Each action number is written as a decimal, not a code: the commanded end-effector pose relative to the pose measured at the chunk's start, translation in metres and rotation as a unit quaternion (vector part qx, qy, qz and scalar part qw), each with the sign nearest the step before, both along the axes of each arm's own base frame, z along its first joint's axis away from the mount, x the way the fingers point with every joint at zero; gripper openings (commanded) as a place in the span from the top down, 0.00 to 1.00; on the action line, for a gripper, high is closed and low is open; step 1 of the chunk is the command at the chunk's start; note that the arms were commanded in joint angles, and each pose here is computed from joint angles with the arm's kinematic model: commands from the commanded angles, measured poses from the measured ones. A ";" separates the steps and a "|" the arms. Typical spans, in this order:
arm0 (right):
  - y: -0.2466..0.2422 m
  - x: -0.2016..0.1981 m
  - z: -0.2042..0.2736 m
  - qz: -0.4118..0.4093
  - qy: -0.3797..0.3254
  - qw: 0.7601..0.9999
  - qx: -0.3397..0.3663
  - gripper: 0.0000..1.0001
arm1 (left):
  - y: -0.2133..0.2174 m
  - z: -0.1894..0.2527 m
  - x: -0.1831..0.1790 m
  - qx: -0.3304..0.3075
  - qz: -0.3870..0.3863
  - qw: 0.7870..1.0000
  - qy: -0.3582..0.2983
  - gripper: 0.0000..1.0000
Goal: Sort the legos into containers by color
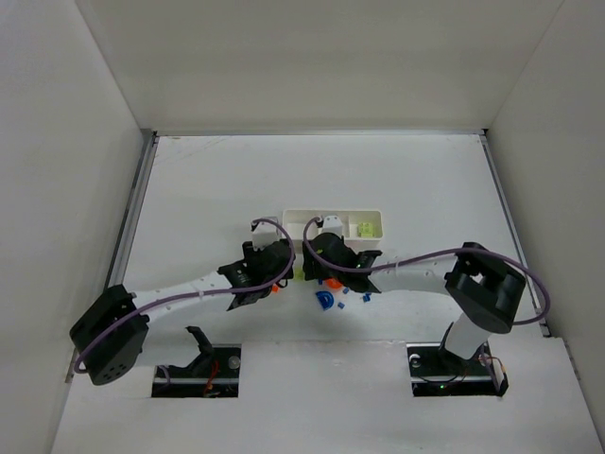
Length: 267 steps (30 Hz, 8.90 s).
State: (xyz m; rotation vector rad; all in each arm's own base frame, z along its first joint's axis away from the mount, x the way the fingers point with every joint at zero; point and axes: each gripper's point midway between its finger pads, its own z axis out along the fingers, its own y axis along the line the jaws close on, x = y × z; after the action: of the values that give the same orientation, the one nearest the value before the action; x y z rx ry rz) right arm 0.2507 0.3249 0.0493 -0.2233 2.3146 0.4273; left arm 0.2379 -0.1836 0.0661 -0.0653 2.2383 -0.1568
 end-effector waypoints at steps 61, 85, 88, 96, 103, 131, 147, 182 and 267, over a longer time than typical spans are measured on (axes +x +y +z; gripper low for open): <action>-0.151 0.130 0.091 -0.220 -0.107 0.969 0.032 0.60 | 0.018 -0.044 0.008 0.015 0.025 0.999 0.021 0.75; -0.226 0.068 0.093 -0.320 -0.145 0.933 0.082 0.74 | -0.157 0.107 0.056 -0.088 -0.132 0.983 -0.095 0.79; -0.241 0.062 0.088 -0.341 -0.150 0.925 0.081 0.65 | -0.192 0.105 0.074 -0.082 -0.149 0.981 -0.098 0.78; -0.258 0.056 0.090 -0.365 -0.159 0.911 0.104 0.44 | -0.249 0.077 0.108 -0.064 -0.170 0.980 -0.085 0.77; -0.260 0.057 0.089 -0.365 -0.156 0.911 0.113 0.41 | -0.265 0.069 0.106 -0.068 -0.183 0.978 -0.074 0.69; -0.058 -0.005 0.093 -0.037 -0.110 0.988 0.103 0.66 | -0.075 0.108 0.083 -0.104 -0.036 0.987 -0.116 0.62; 0.050 -0.015 0.021 0.009 -0.028 0.999 0.042 0.32 | 0.062 0.009 0.000 -0.075 0.087 0.993 -0.011 0.57; 0.083 0.013 0.051 0.056 -0.073 0.995 0.040 0.40 | 0.075 0.011 -0.035 -0.147 0.143 0.979 -0.013 0.52; -0.100 -0.002 0.055 -0.094 -0.067 0.993 0.014 0.43 | -0.008 -0.027 -0.036 0.016 -0.030 0.998 0.046 0.89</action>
State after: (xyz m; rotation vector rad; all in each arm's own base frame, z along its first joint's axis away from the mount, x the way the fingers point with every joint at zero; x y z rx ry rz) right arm 0.2684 0.2240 0.1166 -0.0069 2.1107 0.3203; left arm 0.1925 -0.1800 0.0175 0.0242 2.3849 -0.0984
